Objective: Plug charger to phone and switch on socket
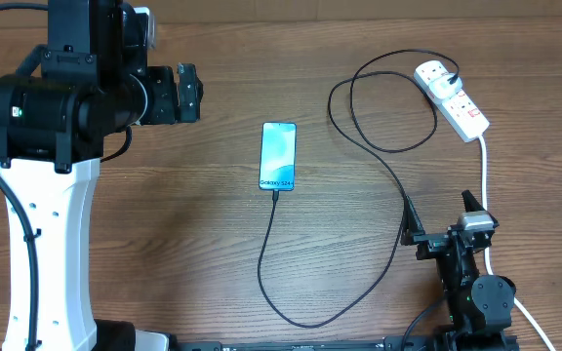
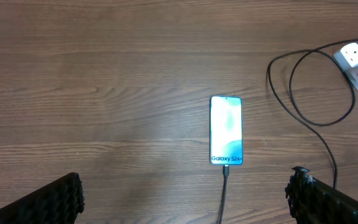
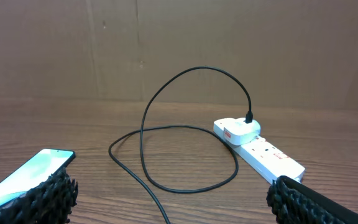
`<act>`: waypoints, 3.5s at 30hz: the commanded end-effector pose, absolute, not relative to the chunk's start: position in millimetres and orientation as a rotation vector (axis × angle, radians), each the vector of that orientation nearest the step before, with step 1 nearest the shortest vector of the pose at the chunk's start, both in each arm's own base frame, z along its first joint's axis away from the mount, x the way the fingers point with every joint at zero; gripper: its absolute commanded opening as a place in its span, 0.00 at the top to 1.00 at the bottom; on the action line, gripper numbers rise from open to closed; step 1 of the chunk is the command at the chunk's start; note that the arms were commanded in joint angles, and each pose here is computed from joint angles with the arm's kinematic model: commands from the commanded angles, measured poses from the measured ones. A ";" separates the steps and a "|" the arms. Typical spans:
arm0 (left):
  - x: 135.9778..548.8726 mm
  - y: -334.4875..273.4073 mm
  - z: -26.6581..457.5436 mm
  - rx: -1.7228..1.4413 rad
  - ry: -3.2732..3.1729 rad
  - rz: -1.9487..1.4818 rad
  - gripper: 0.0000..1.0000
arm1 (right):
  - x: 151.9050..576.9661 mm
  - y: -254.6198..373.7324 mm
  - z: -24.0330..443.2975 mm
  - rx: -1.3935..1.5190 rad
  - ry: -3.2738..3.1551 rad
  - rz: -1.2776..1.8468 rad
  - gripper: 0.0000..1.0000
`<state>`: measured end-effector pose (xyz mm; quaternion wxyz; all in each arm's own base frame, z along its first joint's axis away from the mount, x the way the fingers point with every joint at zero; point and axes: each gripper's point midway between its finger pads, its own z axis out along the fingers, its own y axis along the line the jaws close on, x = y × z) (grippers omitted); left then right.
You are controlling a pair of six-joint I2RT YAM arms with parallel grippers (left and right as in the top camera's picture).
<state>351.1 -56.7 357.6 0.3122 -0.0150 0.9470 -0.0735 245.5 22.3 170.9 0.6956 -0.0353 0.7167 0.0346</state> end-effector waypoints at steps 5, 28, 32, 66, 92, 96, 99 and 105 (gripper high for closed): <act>349.8 -55.1 360.6 -0.055 2.489 -0.191 0.00 | 245.7 19.5 169.7 -0.060 1.594 0.075 0.00; 297.1 -38.0 300.6 -0.067 2.474 -0.171 0.00 | 245.7 19.5 169.7 -0.060 1.594 0.075 0.00; 273.8 -28.6 268.5 -0.107 2.464 -0.187 0.00 | 245.7 19.5 169.7 -0.060 1.594 0.075 0.00; 229.7 -12.7 198.7 -0.069 1.698 -0.190 0.00 | 245.7 19.5 169.7 -0.060 1.594 0.075 0.00; 245.4 19.1 157.7 -0.131 1.634 0.026 0.00 | 245.7 19.5 169.7 -0.060 1.594 0.075 0.00; 244.5 26.8 158.0 -0.162 1.631 0.065 0.01 | 245.7 19.5 169.7 -0.060 1.594 0.075 0.00; 244.3 28.3 158.2 -0.125 1.634 0.112 0.00 | 245.7 19.5 169.7 -0.060 1.594 0.075 0.00; 244.4 27.9 157.8 -0.064 1.641 0.164 0.00 | 245.7 19.5 169.7 -0.060 1.594 0.075 0.00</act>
